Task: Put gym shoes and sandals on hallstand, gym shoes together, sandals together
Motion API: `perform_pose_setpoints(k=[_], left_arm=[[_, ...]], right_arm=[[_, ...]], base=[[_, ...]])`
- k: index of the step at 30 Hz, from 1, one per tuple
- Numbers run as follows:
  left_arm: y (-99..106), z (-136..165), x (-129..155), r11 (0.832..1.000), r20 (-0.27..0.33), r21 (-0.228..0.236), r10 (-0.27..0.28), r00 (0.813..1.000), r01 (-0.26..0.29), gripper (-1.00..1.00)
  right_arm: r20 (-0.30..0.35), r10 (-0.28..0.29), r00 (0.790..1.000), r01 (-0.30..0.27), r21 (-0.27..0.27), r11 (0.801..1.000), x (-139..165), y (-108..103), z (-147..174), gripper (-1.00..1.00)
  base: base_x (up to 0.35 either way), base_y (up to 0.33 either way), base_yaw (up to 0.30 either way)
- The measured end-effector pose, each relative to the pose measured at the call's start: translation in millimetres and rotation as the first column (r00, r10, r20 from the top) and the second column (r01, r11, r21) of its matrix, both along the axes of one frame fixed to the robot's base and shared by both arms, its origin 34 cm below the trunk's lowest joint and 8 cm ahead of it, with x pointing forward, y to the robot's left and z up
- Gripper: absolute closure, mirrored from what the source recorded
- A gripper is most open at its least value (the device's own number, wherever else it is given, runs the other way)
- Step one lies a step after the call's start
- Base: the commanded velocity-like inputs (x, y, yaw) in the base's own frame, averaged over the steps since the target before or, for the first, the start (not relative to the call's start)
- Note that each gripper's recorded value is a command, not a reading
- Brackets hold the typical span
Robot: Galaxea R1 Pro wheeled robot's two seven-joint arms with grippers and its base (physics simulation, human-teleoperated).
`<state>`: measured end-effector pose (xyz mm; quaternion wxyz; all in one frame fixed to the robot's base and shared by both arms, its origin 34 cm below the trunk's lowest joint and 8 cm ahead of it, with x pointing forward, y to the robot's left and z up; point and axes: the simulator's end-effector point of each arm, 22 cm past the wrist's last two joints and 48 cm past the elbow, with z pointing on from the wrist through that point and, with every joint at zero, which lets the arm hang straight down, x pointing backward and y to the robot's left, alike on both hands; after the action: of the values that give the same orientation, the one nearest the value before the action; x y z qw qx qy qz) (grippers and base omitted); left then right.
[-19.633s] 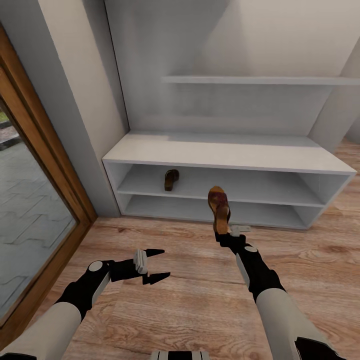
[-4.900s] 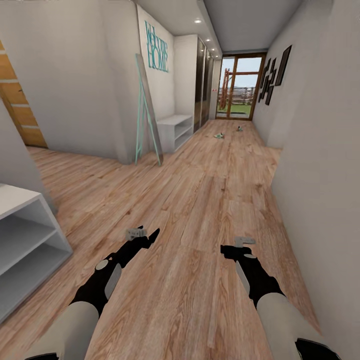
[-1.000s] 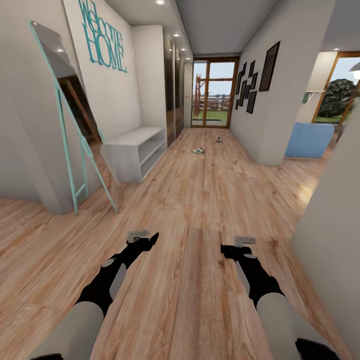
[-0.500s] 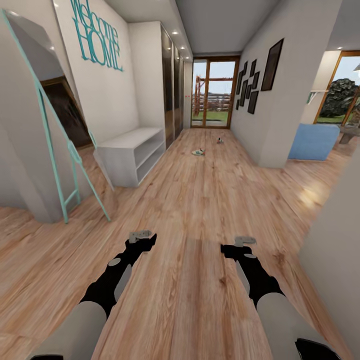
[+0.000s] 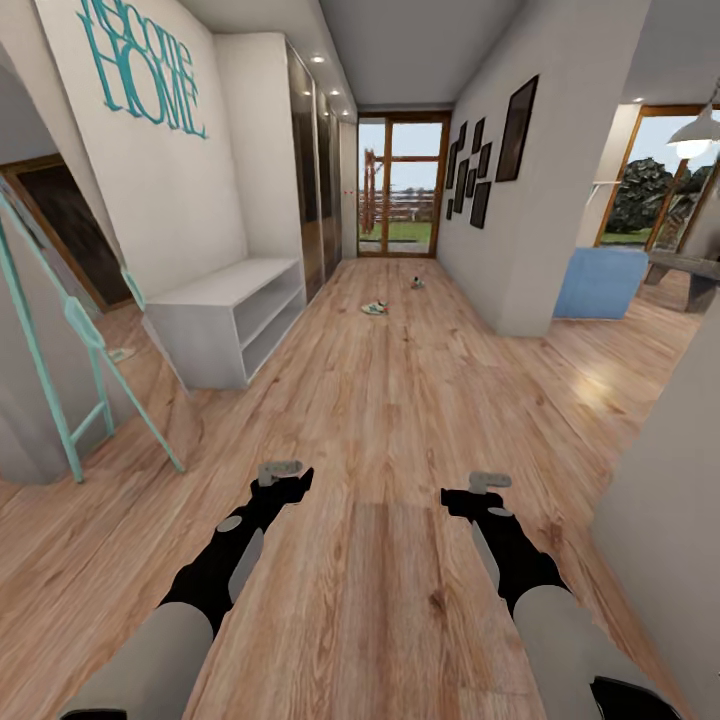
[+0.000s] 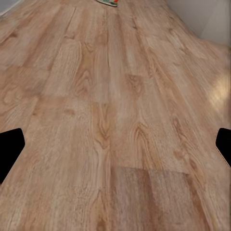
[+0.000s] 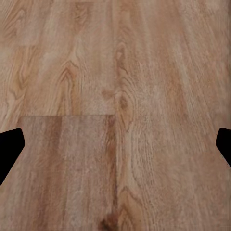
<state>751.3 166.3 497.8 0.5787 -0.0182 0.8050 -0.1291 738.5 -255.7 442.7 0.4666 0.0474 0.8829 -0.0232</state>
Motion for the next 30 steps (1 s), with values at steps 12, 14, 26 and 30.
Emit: perform_pose_setpoints(k=[12, 14, 26, 30], left_arm=[[0.2, 0.6, 0.2, 1.000, 0.001, 0.000, 0.000, 1.000, 0.000, -1.00], [0.1, 0.6, 0.2, 1.000, 0.001, 0.000, 0.000, 1.000, 0.000, -1.00], [-0.1, 2.6, 0.3, 1.000, 0.004, 0.000, 0.000, 1.000, 0.000, -1.00], [0.1, 3.7, 0.3, 1.000, 0.006, 0.000, 0.000, 1.000, 0.000, -1.00]], right_arm=[[0.000, 0.001, 1.000, -0.001, -0.001, 1.000, 0.0, 0.1, -0.1, -1.00], [0.000, 0.001, 1.000, -0.001, -0.001, 1.000, 0.0, 0.1, 0.0, -1.00], [0.001, 0.000, 1.000, 0.000, -0.002, 1.000, -0.2, -0.1, 1.3, -1.00], [0.002, 0.000, 1.000, 0.000, -0.002, 1.000, -0.2, 0.0, 2.0, -1.00]], base=[[0.349, 0.000, -0.016], [0.349, 0.000, 0.000], [0.349, 0.000, -0.046], [0.349, 0.000, -0.042]])
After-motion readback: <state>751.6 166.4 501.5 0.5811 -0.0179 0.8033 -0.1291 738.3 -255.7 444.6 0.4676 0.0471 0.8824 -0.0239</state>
